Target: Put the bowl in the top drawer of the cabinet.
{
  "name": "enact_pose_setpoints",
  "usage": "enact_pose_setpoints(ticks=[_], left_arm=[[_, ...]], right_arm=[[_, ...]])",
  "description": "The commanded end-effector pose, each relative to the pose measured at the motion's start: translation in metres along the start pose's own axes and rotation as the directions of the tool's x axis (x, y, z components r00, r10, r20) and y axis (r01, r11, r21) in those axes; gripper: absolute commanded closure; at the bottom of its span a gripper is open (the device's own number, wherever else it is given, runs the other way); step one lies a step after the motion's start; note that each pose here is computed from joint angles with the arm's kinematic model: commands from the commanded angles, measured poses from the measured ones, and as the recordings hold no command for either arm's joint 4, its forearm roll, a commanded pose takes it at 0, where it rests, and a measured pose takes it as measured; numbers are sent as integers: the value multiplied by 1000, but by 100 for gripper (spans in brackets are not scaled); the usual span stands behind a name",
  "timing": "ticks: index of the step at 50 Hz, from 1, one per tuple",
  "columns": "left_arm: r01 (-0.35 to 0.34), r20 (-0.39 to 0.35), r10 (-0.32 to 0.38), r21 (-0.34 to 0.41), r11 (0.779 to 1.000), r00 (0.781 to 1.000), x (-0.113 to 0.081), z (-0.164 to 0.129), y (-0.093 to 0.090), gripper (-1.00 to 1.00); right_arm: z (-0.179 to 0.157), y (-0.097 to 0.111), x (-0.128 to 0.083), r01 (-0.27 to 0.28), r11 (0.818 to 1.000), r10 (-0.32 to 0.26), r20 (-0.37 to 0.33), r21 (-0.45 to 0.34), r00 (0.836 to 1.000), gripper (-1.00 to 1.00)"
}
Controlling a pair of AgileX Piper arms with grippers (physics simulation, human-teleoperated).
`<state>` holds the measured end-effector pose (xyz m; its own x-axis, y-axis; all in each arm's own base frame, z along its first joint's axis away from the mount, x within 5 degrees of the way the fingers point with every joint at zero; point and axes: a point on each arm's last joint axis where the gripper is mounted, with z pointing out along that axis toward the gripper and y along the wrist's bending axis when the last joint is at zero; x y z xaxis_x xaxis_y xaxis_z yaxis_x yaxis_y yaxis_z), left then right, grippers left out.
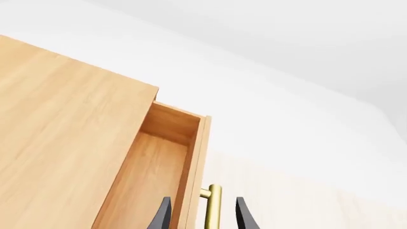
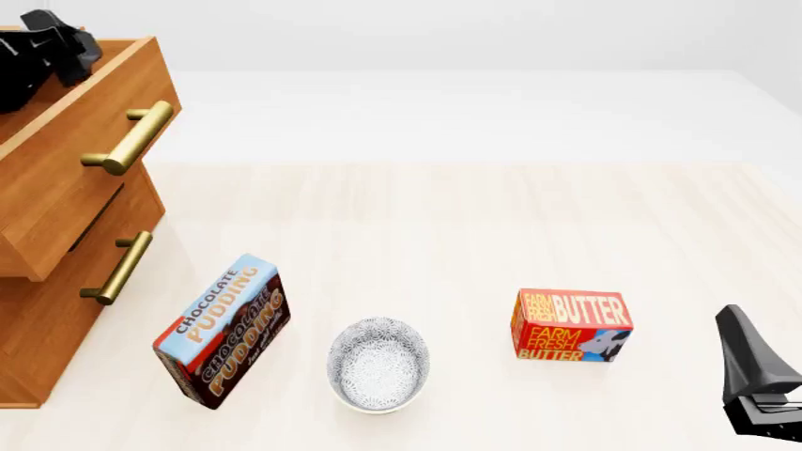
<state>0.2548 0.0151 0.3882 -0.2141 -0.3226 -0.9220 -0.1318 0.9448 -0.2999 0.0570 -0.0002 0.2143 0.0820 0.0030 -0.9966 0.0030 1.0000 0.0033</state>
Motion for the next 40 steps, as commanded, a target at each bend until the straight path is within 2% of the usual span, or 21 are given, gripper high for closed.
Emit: enact_pose_setpoints(ticks=[1, 16, 40], left_arm=[[27, -15, -27, -4, 1000, 1000, 3, 2, 1, -100], [50, -59, -51, -20, 999, 997, 17, 16, 5, -100], [25, -134, -20, 40, 999, 991, 36, 19, -13, -100]], right_arm=[[0, 0, 0, 1, 1000, -1, 1, -1, 1000, -100], [0, 0, 0, 1, 1000, -1, 1, -1, 1000, -100], [0, 0, 0, 1, 1000, -1, 1, -1, 1000, -100]])
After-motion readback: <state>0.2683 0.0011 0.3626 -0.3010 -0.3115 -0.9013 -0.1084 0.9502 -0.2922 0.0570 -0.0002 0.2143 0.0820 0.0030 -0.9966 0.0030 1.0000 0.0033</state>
